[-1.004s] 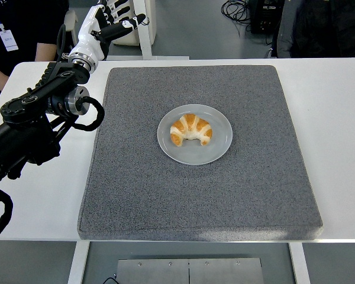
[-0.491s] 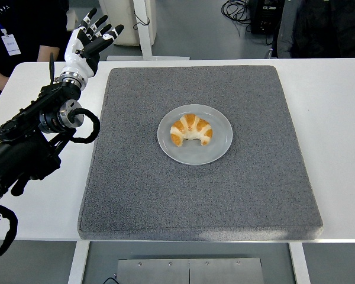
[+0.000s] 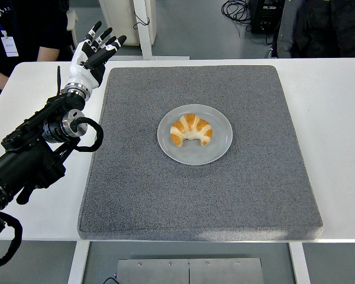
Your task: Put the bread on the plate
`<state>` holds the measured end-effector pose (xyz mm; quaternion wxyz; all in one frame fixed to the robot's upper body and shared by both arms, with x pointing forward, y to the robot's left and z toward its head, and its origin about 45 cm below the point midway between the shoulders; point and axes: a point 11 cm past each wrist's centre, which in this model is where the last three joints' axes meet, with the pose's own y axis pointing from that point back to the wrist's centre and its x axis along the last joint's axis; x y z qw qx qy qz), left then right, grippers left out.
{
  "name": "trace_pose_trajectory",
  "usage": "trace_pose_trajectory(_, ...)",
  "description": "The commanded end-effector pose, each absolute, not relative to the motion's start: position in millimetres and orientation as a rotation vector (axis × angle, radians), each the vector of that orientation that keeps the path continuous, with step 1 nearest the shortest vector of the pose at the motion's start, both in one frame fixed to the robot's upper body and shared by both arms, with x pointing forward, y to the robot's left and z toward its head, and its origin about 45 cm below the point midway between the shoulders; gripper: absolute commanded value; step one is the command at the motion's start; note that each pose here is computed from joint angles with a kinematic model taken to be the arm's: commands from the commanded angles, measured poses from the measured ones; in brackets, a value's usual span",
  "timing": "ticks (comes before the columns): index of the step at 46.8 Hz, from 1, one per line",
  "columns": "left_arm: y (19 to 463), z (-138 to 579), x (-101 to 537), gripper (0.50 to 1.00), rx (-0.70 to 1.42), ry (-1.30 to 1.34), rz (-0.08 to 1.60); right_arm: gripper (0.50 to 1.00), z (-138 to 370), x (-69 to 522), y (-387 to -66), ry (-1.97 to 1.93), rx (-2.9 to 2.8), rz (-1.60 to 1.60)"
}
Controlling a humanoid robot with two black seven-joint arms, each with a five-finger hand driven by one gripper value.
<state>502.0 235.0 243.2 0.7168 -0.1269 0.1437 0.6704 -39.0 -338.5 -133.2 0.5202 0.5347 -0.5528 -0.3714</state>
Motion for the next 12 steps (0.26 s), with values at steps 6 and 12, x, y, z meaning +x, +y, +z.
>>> trace_pose_trajectory(6, 229.6, 238.6, 500.3, 0.895, -0.279, 0.333, 1.478, 1.000, -133.2, -39.0, -338.6, -1.325, 1.282, -0.890)
trace_pose_trajectory(12, 229.5, 238.7, 500.2, 0.896, -0.280, 0.330, 1.478, 1.000, -133.2, -38.6, -338.4, -1.333, 1.278, -0.896)
